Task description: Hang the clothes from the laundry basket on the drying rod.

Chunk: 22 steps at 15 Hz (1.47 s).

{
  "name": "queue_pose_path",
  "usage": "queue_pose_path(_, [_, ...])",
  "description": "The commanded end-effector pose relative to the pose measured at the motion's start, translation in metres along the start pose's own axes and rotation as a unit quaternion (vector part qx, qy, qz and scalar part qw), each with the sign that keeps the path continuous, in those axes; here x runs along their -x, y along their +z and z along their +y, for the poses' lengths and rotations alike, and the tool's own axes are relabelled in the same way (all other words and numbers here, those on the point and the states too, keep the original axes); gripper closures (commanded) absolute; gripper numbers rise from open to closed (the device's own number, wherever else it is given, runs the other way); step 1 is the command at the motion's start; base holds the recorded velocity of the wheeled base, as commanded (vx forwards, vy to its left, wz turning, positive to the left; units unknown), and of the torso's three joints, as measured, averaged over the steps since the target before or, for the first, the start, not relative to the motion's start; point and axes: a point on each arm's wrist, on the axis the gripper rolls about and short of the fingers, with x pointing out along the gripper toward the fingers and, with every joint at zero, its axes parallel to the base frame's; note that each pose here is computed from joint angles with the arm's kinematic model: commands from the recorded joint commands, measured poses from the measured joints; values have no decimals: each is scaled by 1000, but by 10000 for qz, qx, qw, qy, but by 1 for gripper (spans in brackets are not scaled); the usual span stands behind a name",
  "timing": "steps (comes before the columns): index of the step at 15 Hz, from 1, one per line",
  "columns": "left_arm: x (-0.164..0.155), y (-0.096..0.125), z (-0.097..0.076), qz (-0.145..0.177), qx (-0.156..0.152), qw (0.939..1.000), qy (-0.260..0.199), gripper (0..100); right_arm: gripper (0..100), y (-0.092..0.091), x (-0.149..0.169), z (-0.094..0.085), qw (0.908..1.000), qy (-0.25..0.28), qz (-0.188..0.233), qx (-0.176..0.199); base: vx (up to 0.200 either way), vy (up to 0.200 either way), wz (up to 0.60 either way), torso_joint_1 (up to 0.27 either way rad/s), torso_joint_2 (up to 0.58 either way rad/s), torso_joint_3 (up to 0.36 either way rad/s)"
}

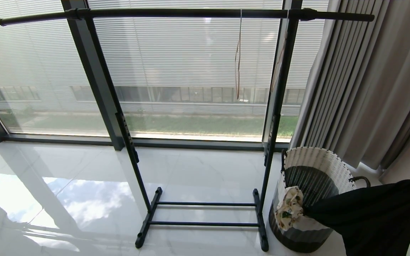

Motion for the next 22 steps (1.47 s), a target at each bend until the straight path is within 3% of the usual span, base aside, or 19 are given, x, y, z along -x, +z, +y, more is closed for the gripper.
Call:
queue_pose_path(1, [0,0,0,8,-3,10000,11,0,100,2,-2,-1,10000,36,-32,21,0,0,0,0,0,0])
queue_pose_path(5, [0,0,0,-7,-41,10000,-4,0,100,5,-6,-4,9999,96,-126,-14,0,0,0,0,0,0])
queue_pose_path(7, [0,0,0,8,-42,10000,-12,0,100,11,-13,-8,9991,268,-195,-262,0,0,0,0,0,0])
queue_pose_path(9, [-1,3,0,15,-3,10000,-51,0,100,15,-17,-12,9989,324,-211,-280,0,0,0,0,0,0])
queue_pose_path(10, [-2,23,1,-13,195,9996,-227,0,100,15,-17,-12,9989,324,-212,-272,0,0,0,0,0,0])
queue_pose_path(11, [-23,82,1,150,1232,9909,-512,0,100,15,-18,-12,9987,363,-224,-282,0,0,0,0,0,0])
queue_pose_path(12, [-50,124,-1,138,1597,9863,-402,0,100,16,-19,-12,9986,391,-239,-276,0,0,0,0,0,0])
queue_pose_path(14, [-102,164,-10,322,1577,9848,-653,0,100,25,-18,-18,9980,376,-450,-229,0,0,0,0,0,0])
queue_pose_path(15, [-128,170,-24,563,1551,9814,-978,0,100,30,-18,-21,9975,359,-580,-188,0,0,0,0,0,0])
queue_pose_path(16, [-139,167,-30,743,1493,9806,-1028,0,100,32,-18,-23,9974,335,-609,-183,0,0,0,0,0,0])
queue_pose_path(18, [-166,144,-77,1585,966,9719,-1446,0,100,35,-18,-25,9972,328,-641,-191,0,0,0,0,0,0])
queue_pose_path(19, [-167,139,-89,1721,833,9691,-1556,0,100,34,-18,-24,9972,339,-639,-199,0,0,0,0,0,0])
queue_pose_path(20, [-164,127,-128,1981,550,9568,-2057,0,100,34,-19,-24,9971,363,-625,-255,0,0,0,0,0,0])
queue_pose_path(22, [-157,111,-184,2123,398,9399,-2644,0,100,32,-21,-23,9968,399,-585,-376,0,0,0,0,0,0])
